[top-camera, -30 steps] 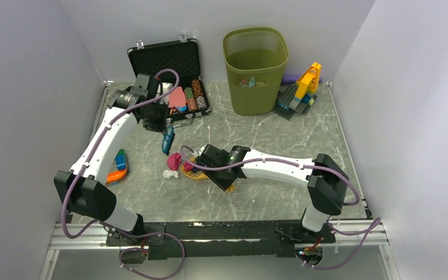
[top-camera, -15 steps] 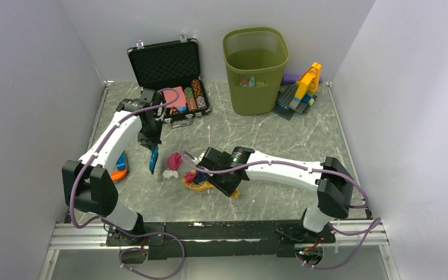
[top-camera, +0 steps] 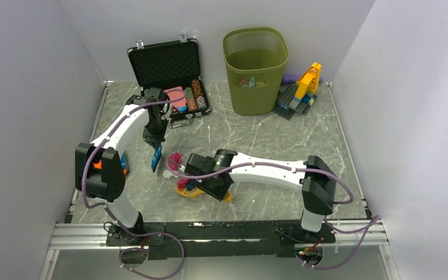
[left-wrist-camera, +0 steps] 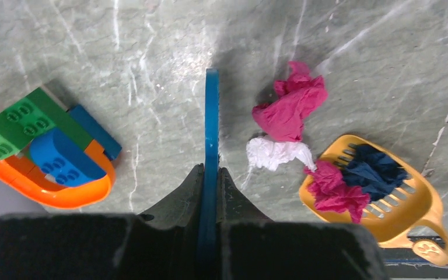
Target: Sweep away the paper scraps from the table
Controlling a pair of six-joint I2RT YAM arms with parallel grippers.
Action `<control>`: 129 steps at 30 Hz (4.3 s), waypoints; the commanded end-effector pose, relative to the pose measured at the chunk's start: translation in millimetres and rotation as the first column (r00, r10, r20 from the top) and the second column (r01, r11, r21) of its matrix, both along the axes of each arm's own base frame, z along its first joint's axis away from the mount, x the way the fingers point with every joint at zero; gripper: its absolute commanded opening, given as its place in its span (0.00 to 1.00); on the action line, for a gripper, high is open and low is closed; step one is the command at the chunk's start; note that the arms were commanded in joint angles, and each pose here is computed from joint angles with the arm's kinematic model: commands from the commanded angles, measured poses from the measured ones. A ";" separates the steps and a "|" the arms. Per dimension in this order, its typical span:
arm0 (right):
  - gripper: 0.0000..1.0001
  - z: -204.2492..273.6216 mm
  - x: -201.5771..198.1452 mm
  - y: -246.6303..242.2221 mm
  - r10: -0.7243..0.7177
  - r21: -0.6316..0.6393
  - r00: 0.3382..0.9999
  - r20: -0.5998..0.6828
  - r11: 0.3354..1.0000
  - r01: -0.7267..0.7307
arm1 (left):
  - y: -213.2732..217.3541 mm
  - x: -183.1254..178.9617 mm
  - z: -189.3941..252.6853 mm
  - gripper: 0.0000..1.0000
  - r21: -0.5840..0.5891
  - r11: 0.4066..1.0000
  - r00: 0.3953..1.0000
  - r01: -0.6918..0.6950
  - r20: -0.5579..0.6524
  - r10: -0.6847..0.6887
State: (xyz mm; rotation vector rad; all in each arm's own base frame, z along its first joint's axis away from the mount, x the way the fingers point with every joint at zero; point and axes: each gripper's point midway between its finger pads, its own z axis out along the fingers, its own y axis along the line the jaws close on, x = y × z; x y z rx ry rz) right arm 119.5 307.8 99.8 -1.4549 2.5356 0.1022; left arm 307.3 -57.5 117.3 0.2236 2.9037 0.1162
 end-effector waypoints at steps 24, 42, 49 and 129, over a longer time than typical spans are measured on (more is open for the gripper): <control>0.00 -8.0 65.3 30.0 -0.051 0.006 0.997 0.055 0.999 0.051 | -82.6 -26.7 14.3 0.00 -0.269 0.928 0.965 0.257 0.028 -0.260; 0.00 -8.2 64.4 21.9 -0.096 0.221 0.968 0.230 0.974 0.045 | -62.2 -30.6 43.0 0.00 -0.178 0.968 0.983 0.174 0.094 -0.159; 0.00 -1.9 58.6 12.8 -0.115 0.265 0.960 0.254 0.963 0.045 | -41.9 -12.2 92.6 0.00 -0.303 0.950 0.960 0.074 0.281 0.014; 0.04 -80.9 47.2 -18.8 -0.259 0.350 0.956 0.139 0.916 0.197 | -11.1 -28.5 83.0 0.00 -0.355 0.935 0.906 0.020 0.401 0.133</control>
